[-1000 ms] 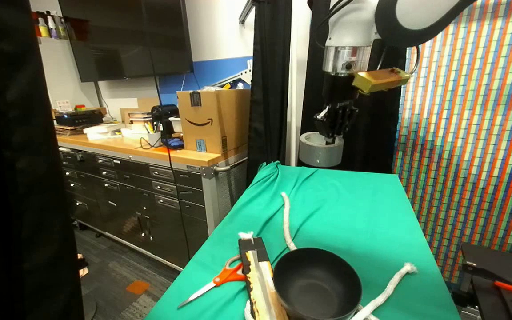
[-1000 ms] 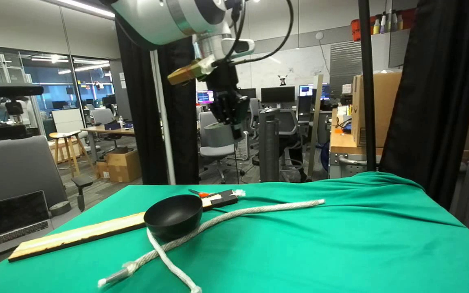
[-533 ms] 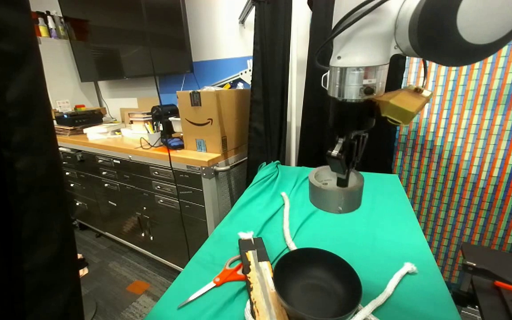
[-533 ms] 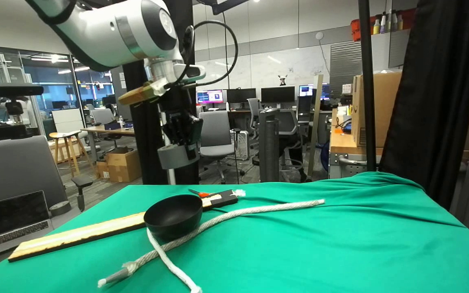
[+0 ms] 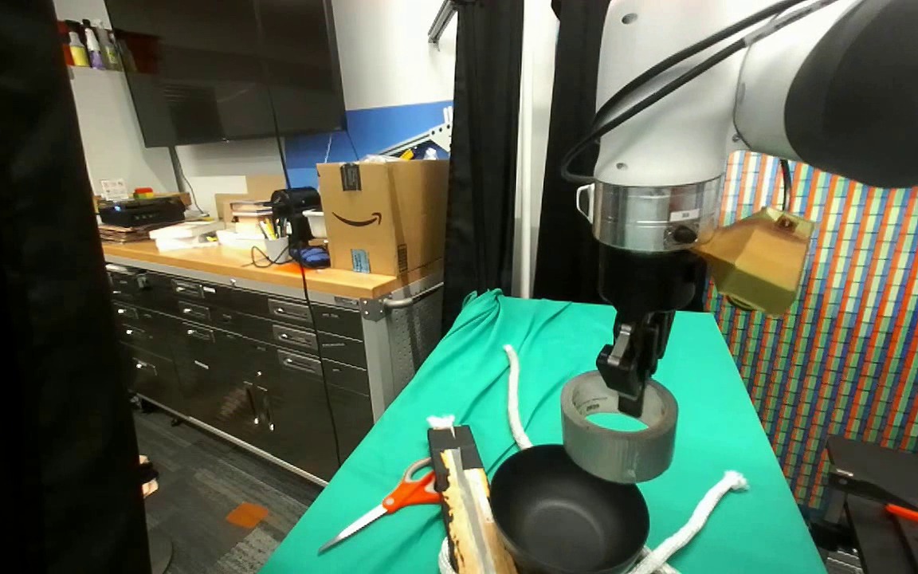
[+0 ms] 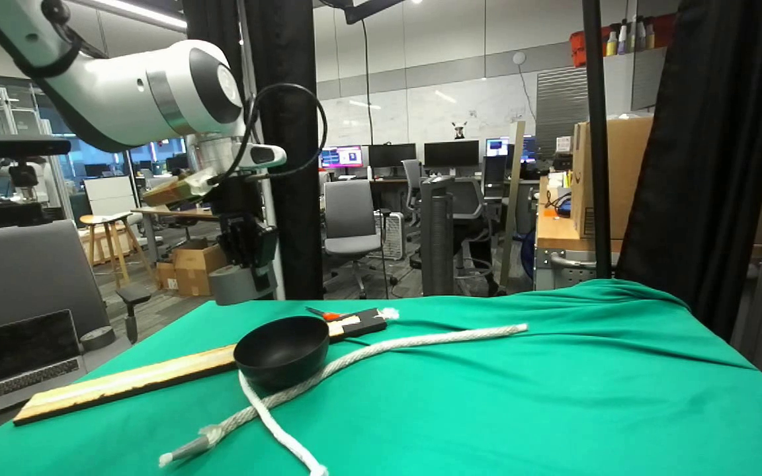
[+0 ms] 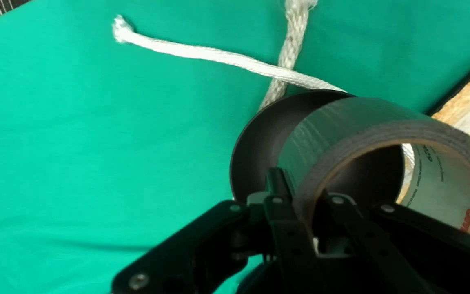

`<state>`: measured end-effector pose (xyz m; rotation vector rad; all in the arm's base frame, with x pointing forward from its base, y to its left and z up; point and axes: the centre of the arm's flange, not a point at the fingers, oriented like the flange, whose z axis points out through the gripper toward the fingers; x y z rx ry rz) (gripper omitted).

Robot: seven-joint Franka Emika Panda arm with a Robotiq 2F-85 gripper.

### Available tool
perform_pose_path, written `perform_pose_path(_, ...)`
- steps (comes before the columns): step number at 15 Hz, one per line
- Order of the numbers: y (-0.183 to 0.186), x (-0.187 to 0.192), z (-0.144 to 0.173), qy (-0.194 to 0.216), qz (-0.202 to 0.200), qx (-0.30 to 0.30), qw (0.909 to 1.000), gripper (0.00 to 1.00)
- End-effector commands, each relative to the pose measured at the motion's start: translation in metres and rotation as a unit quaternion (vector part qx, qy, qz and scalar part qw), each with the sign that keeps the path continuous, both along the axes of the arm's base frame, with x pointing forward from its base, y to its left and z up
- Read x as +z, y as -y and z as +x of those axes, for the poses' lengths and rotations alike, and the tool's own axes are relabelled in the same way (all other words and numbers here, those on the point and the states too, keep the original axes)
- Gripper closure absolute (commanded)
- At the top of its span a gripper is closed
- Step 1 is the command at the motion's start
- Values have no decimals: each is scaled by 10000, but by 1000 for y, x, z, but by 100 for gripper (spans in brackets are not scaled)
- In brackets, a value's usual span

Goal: Pick up the seal tape and put it in the bowl

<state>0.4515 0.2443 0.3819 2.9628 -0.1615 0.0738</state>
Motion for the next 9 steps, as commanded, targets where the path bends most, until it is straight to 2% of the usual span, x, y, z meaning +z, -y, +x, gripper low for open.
perform_pose_path(1, -34, -7, 16, 282, 188, -298, 9990, 89)
perform_pose_path(5, -54, -24, 25, 356, 364, -565, 9971, 89)
perform_pose_path(9, -50, -39, 35, 464, 557, -653, 9952, 89)
